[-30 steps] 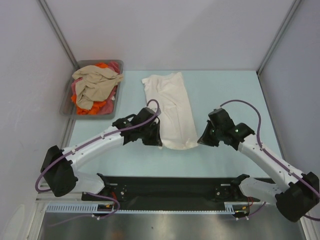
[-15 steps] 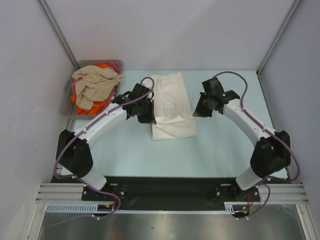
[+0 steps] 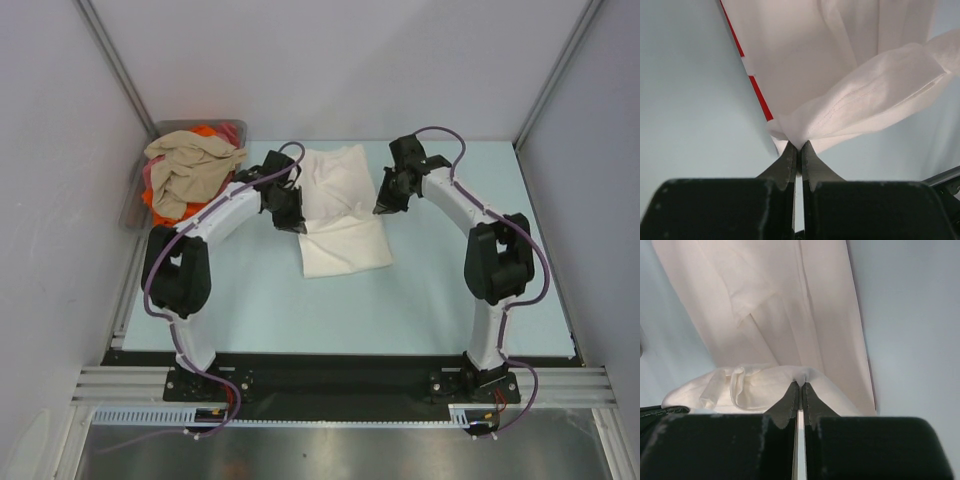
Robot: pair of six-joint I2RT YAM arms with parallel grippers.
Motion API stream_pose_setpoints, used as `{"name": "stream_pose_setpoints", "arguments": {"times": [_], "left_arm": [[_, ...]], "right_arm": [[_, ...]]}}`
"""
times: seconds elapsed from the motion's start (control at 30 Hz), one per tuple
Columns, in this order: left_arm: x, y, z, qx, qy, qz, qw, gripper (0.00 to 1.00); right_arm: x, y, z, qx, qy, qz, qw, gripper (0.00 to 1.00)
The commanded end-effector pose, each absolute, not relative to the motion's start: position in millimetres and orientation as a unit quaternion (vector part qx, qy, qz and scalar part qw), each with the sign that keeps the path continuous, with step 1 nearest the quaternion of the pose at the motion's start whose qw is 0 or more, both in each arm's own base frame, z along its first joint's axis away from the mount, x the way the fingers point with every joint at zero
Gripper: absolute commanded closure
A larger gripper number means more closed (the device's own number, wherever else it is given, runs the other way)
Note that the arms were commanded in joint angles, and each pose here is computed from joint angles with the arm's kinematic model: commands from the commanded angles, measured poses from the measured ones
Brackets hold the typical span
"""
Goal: Fold and stack the t-shirts
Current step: Fold the tshirt
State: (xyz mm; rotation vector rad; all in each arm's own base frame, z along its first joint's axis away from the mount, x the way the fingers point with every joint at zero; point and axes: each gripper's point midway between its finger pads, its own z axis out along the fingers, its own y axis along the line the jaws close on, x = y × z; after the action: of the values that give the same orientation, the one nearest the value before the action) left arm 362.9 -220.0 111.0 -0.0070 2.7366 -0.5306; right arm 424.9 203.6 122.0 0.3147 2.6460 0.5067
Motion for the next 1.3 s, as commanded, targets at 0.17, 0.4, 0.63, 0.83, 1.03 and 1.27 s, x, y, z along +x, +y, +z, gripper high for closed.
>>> {"name": "stream_pose_setpoints", "arguments": {"times": [0.17,0.4,0.63,0.83,1.03,1.27], "left_arm": [[406.8,-214.6,94.9,-0.003,0.964,-0.199,0.176,1.00],[426.7,-217.6,80.1,-0.016,0.964,-0.206,0.167,0.99],[464.5,-212.3,93.1,-0.045,0.958,-0.222,0.177,0.63],[503.4,-190.4,161.0,-0.065,0.947,-0.222,0.223,0.48],[445.7,-182.2,172.6,-0.046,0.950,-0.207,0.230,0.41],[364.8,-188.6,152.5,-0.013,0.939,-0.243,0.242,0.38]], "right_arm": [[466.3,191.8,109.6,0.104,0.955,0.166,0.224,1.00],[483.4,193.3,89.1,0.106,0.958,0.166,0.209,1.00],[513.3,195.9,91.3,0.116,0.956,0.169,0.211,0.60],[544.9,175.8,166.1,0.154,0.934,0.195,0.258,0.37],[493.9,173.2,169.5,0.132,0.938,0.199,0.253,0.34],[394.3,170.5,113.1,0.122,0.946,0.233,0.191,0.35]]}}
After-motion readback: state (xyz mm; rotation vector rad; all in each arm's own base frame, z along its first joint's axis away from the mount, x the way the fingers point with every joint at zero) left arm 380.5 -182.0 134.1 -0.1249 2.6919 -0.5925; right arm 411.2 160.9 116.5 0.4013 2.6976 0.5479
